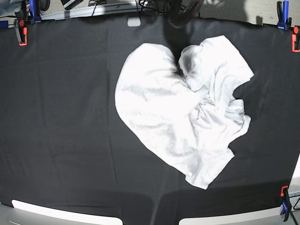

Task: Layout the t-shirt on the table in an organized manner, then fold the t-shirt properly
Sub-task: 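Reach both grippers down and grasp the crumpled grey t-shirt, then drag the shirt with the right gripper away from the left gripper, spreading it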

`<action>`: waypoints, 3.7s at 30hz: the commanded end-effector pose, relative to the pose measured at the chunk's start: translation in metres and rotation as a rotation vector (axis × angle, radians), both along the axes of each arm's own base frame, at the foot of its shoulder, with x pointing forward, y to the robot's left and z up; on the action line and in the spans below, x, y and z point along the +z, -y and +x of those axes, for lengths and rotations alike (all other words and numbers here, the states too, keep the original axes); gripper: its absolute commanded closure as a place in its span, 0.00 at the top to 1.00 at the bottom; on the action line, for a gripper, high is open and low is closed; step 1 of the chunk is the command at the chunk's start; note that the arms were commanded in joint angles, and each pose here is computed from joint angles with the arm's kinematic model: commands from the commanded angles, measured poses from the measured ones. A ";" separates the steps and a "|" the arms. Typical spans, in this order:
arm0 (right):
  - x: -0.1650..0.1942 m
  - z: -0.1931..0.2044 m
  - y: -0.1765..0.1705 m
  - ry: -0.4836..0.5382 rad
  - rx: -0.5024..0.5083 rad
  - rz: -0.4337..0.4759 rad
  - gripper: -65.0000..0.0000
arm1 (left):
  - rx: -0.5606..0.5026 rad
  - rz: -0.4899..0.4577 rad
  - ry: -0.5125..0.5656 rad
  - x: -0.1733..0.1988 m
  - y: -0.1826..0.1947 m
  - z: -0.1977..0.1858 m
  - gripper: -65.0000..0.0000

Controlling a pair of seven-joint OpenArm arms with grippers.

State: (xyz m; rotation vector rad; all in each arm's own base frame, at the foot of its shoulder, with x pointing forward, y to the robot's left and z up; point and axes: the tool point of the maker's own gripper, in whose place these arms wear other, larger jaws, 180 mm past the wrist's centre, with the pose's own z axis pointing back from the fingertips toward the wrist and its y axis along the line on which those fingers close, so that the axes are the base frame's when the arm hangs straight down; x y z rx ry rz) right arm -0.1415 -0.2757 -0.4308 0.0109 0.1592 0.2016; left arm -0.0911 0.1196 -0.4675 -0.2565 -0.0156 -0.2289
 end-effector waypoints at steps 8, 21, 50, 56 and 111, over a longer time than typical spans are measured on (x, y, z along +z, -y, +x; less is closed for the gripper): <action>0.030 0.071 0.012 0.169 0.047 -0.036 0.61 | -0.094 -0.007 0.290 0.065 0.019 0.084 0.33; 0.095 0.181 0.011 0.557 0.135 -0.076 0.61 | -0.144 0.039 0.636 0.129 0.024 0.177 0.33; 0.210 0.431 -0.030 1.408 -0.153 0.065 0.61 | -0.115 0.058 1.321 0.240 0.024 0.381 0.33; 0.152 0.437 -0.075 1.249 -0.123 0.212 0.61 | -0.096 0.099 1.107 0.159 0.005 0.380 0.33; -0.007 0.368 -0.050 0.751 0.078 -0.191 0.00 | -0.094 0.104 1.078 0.148 0.003 0.378 0.33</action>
